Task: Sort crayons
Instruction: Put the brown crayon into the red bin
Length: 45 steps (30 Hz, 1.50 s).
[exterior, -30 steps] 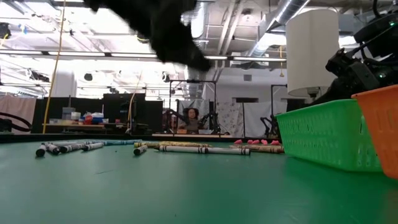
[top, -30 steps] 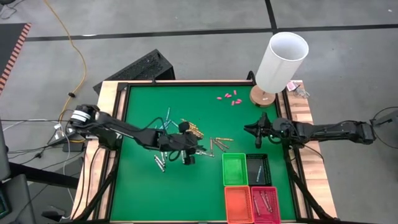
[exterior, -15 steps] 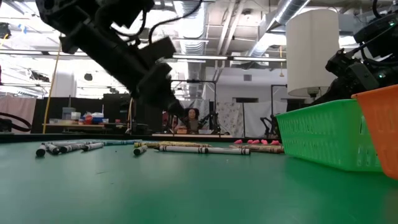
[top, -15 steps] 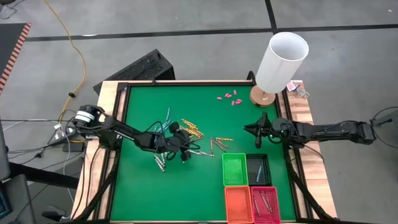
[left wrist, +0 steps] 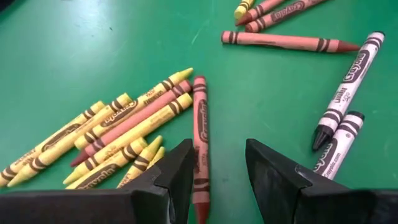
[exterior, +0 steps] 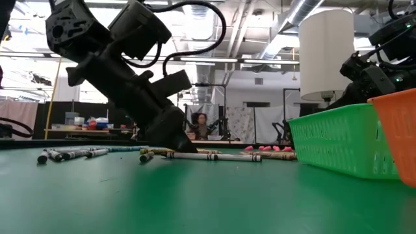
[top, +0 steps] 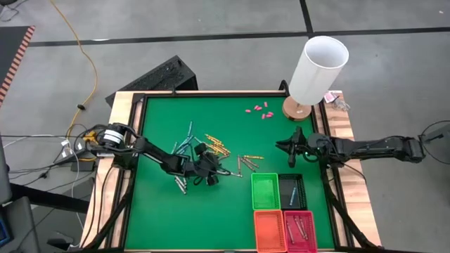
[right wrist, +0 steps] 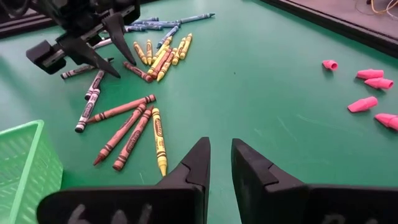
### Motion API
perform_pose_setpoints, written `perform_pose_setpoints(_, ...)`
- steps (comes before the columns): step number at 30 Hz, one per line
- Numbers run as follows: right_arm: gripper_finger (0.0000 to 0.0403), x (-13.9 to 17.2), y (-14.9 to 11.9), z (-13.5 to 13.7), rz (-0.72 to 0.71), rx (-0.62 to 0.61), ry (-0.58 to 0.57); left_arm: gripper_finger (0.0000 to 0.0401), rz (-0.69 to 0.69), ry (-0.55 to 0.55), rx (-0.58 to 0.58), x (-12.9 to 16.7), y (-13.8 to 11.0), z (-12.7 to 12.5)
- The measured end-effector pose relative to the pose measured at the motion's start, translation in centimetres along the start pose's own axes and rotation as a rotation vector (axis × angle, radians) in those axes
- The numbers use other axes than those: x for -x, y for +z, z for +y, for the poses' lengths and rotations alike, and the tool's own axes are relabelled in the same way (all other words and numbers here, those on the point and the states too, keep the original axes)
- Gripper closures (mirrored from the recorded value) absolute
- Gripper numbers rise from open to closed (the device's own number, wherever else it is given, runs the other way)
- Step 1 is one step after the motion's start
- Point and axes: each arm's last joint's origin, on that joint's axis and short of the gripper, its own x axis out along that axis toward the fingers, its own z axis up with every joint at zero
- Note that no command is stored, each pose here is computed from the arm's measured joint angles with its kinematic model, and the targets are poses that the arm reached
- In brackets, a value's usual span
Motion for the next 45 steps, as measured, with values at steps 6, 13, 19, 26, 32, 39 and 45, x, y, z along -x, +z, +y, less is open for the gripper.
perform_pose_setpoints(6,0.0335,0.0,0.0,0.0,0.000,0.000,0.000,0.0266,0.024,-0.004,0.014,-0.2,-0.1,0.3)
perform_pose_setpoints(13,0.0335,0.0,0.0,0.0,0.000,-0.003,0.000,0.0318,0.123,-0.046,0.083,-0.8,-0.6,1.5)
perform_pose_setpoints(19,0.0335,0.0,0.0,0.0,0.000,-0.008,0.000,0.0390,0.161,-0.073,0.125,-1.2,-0.7,2.2)
perform_pose_setpoints(26,0.0335,0.0,0.0,0.0,0.000,-0.010,0.000,0.0390,0.144,-0.052,0.171,-1.2,-0.5,2.2)
perform_pose_setpoints(32,0.0335,0.0,0.0,0.0,0.000,-0.010,0.000,0.0398,0.078,-0.077,0.177,-0.9,1.9,1.1)
perform_pose_setpoints(39,0.0335,0.0,0.0,0.0,0.001,-0.010,0.001,0.0396,-0.043,-0.085,0.160,-0.6,5.7,-0.5)
perform_pose_setpoints(45,0.0335,0.0,0.0,0.0,0.001,-0.010,0.001,0.0396,-0.171,-0.142,0.107,0.4,10.1,-2.4)
